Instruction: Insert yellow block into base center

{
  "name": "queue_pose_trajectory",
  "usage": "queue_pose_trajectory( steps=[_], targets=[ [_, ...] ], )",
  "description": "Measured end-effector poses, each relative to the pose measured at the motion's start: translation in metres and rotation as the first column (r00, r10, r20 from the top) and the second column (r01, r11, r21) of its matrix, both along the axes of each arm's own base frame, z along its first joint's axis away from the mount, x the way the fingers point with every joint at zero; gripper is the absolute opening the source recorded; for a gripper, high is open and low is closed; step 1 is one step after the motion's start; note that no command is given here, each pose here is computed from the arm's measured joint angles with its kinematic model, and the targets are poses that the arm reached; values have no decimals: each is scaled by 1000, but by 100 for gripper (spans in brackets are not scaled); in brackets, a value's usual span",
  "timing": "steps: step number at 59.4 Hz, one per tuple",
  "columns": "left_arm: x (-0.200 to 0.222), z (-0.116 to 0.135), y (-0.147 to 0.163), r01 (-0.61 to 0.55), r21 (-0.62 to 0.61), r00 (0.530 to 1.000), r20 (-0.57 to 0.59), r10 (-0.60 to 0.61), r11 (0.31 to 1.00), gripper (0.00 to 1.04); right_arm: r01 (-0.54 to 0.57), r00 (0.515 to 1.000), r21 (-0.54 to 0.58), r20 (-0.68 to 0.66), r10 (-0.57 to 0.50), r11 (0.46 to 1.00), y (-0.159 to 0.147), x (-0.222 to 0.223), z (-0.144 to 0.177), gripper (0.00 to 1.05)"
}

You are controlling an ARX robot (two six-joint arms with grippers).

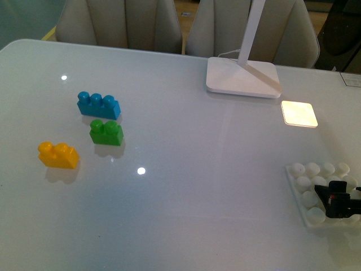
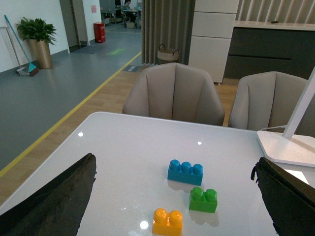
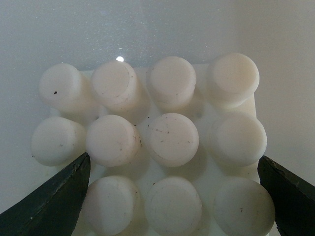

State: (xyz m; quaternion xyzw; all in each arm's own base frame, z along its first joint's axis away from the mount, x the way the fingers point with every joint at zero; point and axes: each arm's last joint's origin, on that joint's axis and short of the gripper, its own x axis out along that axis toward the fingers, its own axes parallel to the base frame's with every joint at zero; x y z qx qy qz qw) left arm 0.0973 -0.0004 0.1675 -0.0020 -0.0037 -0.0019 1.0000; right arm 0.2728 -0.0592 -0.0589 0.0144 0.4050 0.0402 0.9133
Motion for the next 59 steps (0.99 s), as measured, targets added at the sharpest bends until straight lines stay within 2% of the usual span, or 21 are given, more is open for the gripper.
queue_pose_trajectory(
  steps=[38, 51, 59],
  targets=[
    [0, 0, 0, 0, 0, 1000, 0, 0, 1000, 97, 109, 994, 7, -2, -109, 994, 75, 5, -8, 96],
    [0, 0, 0, 0, 0, 1000, 0, 0, 1000, 97, 139, 990, 28, 26, -140, 990, 115, 19, -12, 96],
    [0, 0, 0, 0, 0, 1000, 0, 0, 1000, 97, 116, 993, 31, 28, -117, 993, 142, 23, -13, 96]
  ],
)
